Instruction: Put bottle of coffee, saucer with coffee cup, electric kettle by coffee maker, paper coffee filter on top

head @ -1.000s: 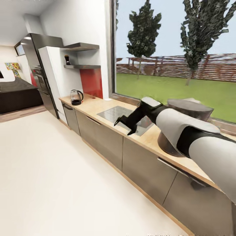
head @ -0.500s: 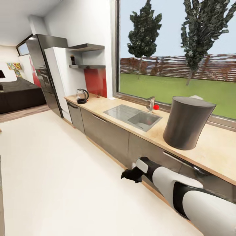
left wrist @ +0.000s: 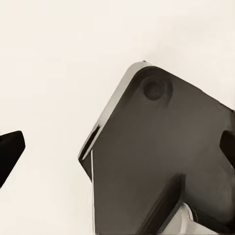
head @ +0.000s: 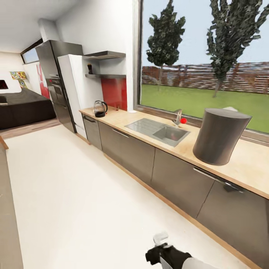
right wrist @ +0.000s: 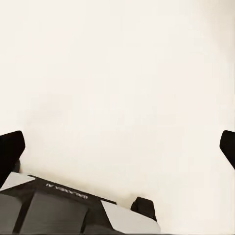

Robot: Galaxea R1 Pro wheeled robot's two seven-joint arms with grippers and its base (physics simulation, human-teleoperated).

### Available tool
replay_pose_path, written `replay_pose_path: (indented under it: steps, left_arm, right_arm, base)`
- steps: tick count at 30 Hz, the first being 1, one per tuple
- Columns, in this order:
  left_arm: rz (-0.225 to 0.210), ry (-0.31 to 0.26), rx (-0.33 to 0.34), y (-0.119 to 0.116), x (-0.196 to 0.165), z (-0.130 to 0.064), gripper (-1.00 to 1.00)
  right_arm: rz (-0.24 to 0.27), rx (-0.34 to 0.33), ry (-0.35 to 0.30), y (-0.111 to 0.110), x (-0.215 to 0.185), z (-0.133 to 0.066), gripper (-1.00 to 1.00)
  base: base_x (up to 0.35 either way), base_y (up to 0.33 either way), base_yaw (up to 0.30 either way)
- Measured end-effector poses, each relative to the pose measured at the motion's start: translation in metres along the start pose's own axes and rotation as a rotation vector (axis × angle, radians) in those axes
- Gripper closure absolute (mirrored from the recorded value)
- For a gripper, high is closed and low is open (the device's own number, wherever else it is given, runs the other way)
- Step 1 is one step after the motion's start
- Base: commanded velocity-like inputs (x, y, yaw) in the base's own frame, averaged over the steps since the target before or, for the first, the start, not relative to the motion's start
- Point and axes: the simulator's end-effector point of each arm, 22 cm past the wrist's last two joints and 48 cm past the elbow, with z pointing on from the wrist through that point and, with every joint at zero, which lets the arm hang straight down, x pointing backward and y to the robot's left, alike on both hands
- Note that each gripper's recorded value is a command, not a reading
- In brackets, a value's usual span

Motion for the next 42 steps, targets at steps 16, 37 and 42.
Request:
replay_pose_path:
  steps: [16,37,42]
  left_arm:
    - [-0.039,-0.099,0.102,-0.062,-0.035,0.005,-1.00]
    - [-0.022,-0.090,0.113,-0.061,-0.032,0.004,-1.00]
    - [-0.022,-0.097,0.113,-0.060,-0.034,0.004,-1.00]
  right_arm:
    - [-0.099,0.136,0.076,-0.107,0.191,-0.017,-1.00]
    - [-0.114,0.134,0.014,-0.102,0.159,-0.012,-1.00]
    - [-0.083,0.136,0.002,-0.101,0.155,-0.013,-1.00]
  base:
    - [-0.002,0.006,0.000]
    - [0.000,0.000,0.000]
    - [0.000,0.000,-0.055]
